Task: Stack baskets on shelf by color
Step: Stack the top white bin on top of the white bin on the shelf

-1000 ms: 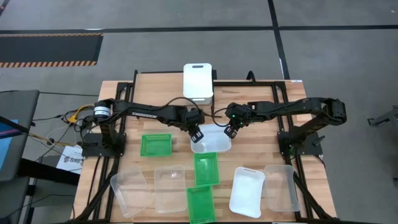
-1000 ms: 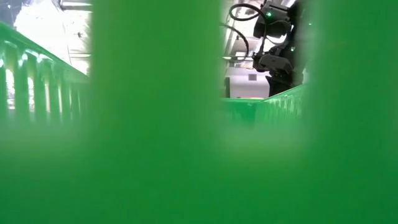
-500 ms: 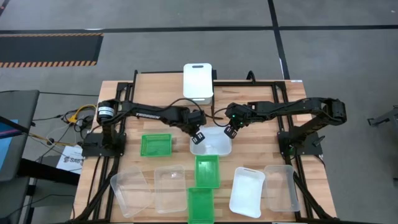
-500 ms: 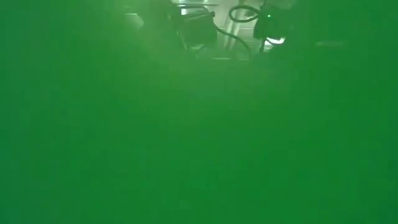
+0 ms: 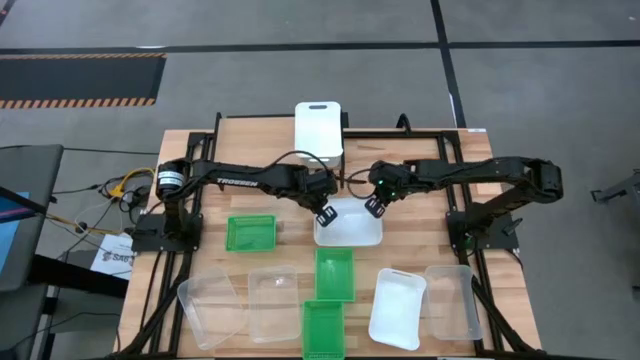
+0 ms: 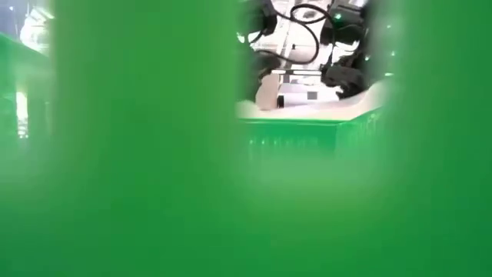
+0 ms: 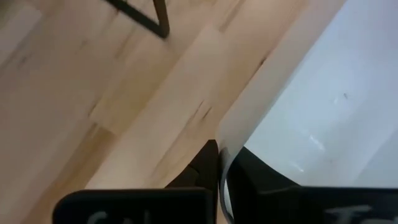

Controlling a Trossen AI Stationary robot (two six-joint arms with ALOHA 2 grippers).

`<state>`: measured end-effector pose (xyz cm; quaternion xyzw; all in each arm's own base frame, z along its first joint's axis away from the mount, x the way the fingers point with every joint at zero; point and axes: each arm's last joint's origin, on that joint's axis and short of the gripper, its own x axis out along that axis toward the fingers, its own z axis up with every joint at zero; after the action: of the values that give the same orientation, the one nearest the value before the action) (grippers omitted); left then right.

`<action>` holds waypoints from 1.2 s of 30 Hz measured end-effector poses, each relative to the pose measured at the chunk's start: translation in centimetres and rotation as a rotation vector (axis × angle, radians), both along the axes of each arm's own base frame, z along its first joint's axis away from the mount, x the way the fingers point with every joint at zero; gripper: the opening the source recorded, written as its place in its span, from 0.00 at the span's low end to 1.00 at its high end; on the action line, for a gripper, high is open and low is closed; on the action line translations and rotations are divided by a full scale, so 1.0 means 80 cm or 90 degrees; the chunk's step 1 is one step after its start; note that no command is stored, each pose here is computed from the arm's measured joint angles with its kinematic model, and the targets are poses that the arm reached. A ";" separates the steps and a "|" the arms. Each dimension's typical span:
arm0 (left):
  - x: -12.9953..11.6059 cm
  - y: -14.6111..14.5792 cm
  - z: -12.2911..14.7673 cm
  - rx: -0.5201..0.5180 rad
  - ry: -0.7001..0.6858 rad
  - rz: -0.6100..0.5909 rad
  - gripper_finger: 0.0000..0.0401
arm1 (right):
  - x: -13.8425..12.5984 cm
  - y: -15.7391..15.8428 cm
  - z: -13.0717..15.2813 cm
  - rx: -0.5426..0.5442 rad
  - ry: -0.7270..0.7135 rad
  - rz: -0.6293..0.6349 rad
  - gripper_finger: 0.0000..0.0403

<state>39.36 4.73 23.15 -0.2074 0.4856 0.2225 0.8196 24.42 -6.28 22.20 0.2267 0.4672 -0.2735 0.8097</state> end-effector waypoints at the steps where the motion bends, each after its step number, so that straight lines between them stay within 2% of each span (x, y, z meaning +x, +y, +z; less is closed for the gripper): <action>1: 0.001 0.000 0.007 0.002 -0.003 0.001 0.00 | -0.004 -0.002 0.008 -0.003 -0.018 -0.009 0.04; 5: 0.003 0.001 0.025 0.000 -0.006 0.004 0.00 | -0.029 -0.010 0.042 -0.017 -0.100 -0.061 0.04; 12: 0.004 0.000 0.076 -0.017 -0.021 0.018 0.00 | -0.081 -0.020 0.093 -0.062 -0.227 -0.126 0.04; 19: -0.013 -0.006 0.141 -0.069 -0.015 0.097 0.00 | -0.123 -0.016 0.124 -0.088 -0.327 -0.177 0.04; 25: -0.035 -0.014 0.215 -0.077 -0.091 0.218 0.00 | -0.131 -0.014 0.129 -0.094 -0.345 -0.183 0.04; 29: -0.050 -0.011 0.264 -0.073 -0.210 0.317 0.00 | -0.127 -0.016 0.127 -0.094 -0.335 -0.180 0.04; 32: -0.059 -0.006 0.283 -0.110 -0.318 0.434 0.03 | -0.123 -0.017 0.124 -0.091 -0.324 -0.175 0.04; 36: -0.073 0.006 0.292 -0.164 -0.383 0.592 0.06 | -0.118 -0.018 0.120 -0.094 -0.308 -0.160 0.04</action>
<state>33.55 5.21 46.48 -0.5517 0.1115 0.4302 0.7058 15.00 -7.71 31.83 0.2823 0.2074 -0.3427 0.8717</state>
